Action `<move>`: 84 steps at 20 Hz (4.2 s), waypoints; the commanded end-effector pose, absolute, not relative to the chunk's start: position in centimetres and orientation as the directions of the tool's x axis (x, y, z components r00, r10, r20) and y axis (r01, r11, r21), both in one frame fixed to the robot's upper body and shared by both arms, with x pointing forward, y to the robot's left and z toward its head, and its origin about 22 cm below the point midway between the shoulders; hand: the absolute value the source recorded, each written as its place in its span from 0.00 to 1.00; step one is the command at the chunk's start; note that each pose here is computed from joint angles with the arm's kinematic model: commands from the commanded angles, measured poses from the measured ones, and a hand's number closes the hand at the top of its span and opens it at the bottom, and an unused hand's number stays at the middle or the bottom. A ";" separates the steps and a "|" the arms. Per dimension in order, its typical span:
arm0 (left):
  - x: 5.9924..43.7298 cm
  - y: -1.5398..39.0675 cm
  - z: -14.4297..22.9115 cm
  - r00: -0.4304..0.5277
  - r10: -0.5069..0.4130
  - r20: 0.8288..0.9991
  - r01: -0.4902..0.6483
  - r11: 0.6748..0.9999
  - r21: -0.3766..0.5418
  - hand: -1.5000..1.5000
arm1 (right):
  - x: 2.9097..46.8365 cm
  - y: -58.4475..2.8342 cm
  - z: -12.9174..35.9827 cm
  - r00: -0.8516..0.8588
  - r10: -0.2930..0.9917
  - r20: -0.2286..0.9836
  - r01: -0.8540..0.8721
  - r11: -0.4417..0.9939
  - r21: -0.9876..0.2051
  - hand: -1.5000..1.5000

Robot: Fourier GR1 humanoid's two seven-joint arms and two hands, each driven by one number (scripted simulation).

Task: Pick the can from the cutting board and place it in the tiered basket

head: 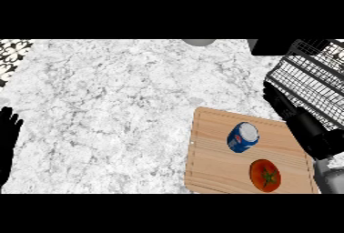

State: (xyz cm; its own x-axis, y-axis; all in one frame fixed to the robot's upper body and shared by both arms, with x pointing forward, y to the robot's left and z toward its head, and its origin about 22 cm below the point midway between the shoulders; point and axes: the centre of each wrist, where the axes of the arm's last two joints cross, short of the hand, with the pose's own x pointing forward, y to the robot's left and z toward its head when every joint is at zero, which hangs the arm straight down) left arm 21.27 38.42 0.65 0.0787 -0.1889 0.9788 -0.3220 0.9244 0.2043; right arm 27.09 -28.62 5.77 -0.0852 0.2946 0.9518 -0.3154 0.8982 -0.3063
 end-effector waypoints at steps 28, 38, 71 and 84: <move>28.3 30.4 3.7 0.033 -0.416 0.909 -0.115 0.902 0.417 0.50 | 23.6 -30.3 20.4 0.345 0.697 0.628 -0.224 0.711 -0.667 0.00; 27.5 30.1 3.8 0.036 -0.406 0.913 -0.094 0.908 0.408 0.50 | 29.1 -25.9 19.8 0.502 0.669 0.547 -0.286 0.726 -0.625 0.00; 28.1 29.5 2.9 0.042 -0.408 0.912 -0.133 0.903 0.410 0.50 | 25.6 -19.3 14.0 0.475 0.827 0.302 -0.436 0.519 -0.735 0.00; 27.2 30.0 3.6 0.023 -0.405 0.914 -0.146 0.903 0.404 0.50 | 28.0 -20.1 12.0 0.516 0.810 0.280 -0.458 0.536 -0.709 0.00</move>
